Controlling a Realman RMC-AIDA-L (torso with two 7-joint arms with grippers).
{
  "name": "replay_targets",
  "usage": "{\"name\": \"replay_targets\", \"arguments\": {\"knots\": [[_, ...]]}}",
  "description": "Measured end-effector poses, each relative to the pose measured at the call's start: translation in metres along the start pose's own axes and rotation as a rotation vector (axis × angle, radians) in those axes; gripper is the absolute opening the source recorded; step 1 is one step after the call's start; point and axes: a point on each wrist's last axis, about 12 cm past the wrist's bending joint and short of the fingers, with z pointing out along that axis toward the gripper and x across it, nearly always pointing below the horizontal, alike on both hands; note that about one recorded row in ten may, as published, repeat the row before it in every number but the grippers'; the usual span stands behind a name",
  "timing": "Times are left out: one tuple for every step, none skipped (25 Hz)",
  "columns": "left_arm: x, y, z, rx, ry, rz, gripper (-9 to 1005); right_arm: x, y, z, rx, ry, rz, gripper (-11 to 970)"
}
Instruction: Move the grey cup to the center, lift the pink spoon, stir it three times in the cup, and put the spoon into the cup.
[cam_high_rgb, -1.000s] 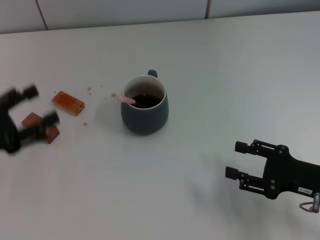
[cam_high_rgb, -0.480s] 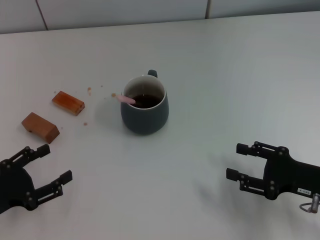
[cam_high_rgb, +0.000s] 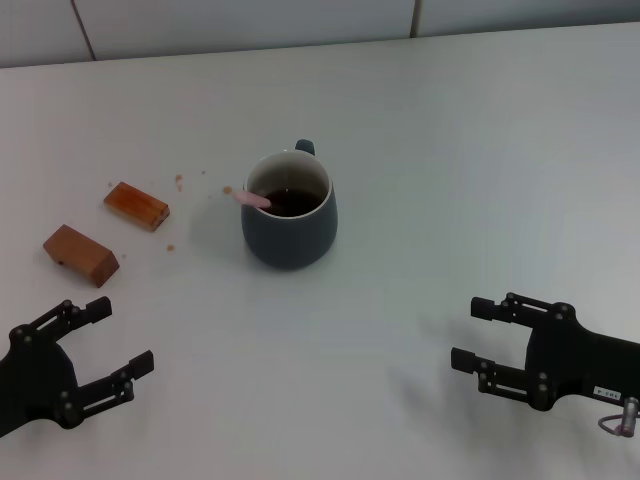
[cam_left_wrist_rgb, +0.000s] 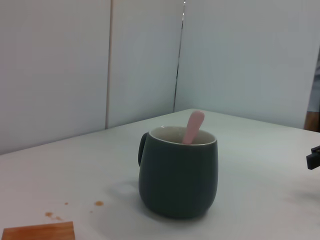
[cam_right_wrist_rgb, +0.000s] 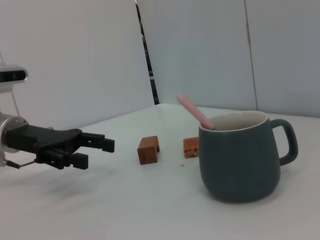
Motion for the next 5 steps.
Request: {"name": "replay_targets", "arguments": {"knots": [[-0.0009,0.0008,0.0009,0.003,-0.001,0.002,852,0.0008,0.0008,-0.0003,0.001,0.0,0.001,720],[-0.0009,0.0008,0.0009,0.003,-0.001,0.002,852,0.0008,0.0008,-0.0003,0.001,0.0,0.001,721],[-0.0012,0.0013,0.001,0.005,0.0,0.003,852,0.0015,0.0015,-0.0004,0.002,0.0,0.004,721],[-0.0012,0.0013,0.001,0.005,0.0,0.003,852,0.0015,0.0015,-0.0004,0.002,0.0,0.004,721],[-0.0013,0.0014,0.001,0.006,0.001,0.004,852,0.0017,0.0017,-0.0005,0.003,0.0,0.005,721]]}}
